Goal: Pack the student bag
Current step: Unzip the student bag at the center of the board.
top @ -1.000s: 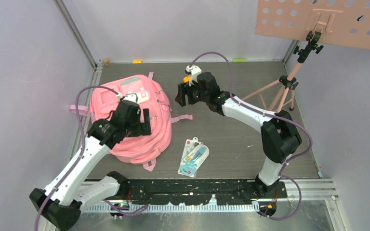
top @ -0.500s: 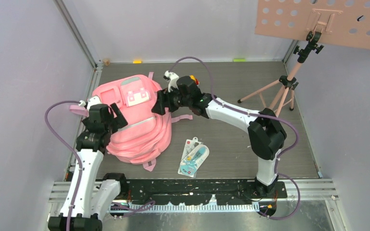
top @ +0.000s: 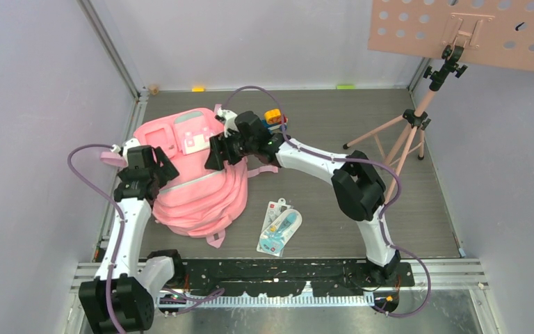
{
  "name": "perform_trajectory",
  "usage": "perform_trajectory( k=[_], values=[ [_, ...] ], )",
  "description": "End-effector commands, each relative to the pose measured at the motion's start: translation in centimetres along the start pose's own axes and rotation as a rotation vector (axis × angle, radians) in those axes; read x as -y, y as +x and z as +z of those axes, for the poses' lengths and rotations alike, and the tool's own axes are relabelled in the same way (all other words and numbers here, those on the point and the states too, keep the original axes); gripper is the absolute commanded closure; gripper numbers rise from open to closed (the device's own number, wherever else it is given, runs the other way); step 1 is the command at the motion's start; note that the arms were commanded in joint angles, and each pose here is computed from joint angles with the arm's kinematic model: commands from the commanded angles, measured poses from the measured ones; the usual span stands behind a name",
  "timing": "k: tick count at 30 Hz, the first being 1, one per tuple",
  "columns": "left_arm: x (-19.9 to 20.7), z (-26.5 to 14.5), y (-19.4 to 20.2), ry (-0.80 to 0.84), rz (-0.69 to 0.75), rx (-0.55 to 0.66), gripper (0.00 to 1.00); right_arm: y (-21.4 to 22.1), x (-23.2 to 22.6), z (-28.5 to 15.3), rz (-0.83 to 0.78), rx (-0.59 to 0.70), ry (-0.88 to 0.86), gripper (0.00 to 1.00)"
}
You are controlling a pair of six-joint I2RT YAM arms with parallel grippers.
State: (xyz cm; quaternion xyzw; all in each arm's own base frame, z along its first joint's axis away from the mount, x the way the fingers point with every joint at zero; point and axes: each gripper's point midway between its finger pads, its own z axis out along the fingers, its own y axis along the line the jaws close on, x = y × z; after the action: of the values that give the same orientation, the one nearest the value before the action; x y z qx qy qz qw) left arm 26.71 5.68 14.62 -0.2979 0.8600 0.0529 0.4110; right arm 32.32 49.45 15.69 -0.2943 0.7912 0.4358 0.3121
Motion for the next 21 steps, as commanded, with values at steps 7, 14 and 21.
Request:
perform_trajectory(
  k=[7, 14, 21],
  values=[
    [4.3, 2.9, -1.6, 0.194, 0.014, 0.012, 0.38, 2.3, -1.2, 0.2, -0.116, -0.138, -0.025, 0.22],
    [7.1, 3.7, -2.7, 0.308, 0.015, 0.018, 0.55, 4.5, -2.9, -4.3, -0.085, -0.158, -0.028, 0.27],
    [8.7, 2.3, -4.3, 0.366, -0.02, 0.005, 0.49, 5.0, -6.2, -11.0, -0.12, -0.174, -0.059, 0.28]
  ],
)
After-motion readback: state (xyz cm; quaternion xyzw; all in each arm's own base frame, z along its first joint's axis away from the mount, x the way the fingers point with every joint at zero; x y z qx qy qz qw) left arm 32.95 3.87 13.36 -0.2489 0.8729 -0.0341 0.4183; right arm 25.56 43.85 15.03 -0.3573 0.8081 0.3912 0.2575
